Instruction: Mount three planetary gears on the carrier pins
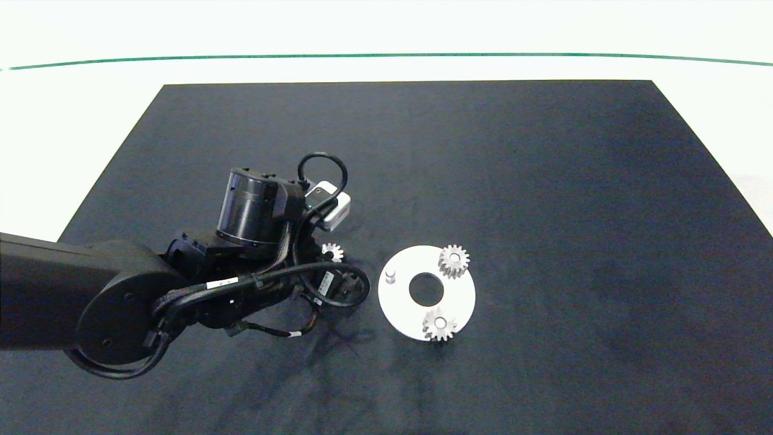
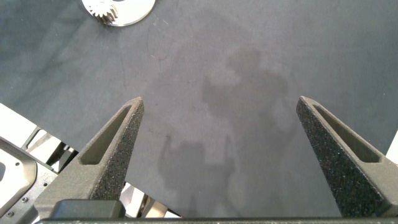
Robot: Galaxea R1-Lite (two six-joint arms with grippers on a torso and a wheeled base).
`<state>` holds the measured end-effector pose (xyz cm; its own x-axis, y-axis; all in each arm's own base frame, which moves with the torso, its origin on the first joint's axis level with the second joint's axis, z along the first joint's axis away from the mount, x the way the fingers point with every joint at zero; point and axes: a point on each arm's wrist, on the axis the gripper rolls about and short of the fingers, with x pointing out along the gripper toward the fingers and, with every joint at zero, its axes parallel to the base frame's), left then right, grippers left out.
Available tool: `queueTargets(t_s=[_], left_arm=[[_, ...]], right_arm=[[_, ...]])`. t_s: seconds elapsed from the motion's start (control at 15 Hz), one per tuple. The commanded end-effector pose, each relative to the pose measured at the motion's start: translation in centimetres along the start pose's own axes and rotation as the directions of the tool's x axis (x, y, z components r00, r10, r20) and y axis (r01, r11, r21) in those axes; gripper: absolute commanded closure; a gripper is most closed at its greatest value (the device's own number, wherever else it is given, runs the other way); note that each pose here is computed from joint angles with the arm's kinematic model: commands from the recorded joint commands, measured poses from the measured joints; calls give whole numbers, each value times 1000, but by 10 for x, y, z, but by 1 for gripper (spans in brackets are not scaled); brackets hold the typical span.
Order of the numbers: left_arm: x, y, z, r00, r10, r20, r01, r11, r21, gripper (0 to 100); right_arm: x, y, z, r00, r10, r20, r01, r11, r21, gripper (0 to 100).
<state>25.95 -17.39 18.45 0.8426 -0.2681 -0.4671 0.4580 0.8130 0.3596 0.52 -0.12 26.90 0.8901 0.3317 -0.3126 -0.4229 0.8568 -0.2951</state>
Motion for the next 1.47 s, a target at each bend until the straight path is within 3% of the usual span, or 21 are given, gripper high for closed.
queueTargets(t_s=[0.07, 1.47], left_arm=[[6, -2, -6, 1000, -4, -25, 4, 1000, 6, 7], [11, 2, -7, 1000, -4, -4, 4, 1000, -8, 49]], right_arm=[[0, 0, 0, 1000, 1, -4, -1, 1000, -3, 0], [1, 0, -1, 1000, 2, -10, -2, 1000, -4, 0]])
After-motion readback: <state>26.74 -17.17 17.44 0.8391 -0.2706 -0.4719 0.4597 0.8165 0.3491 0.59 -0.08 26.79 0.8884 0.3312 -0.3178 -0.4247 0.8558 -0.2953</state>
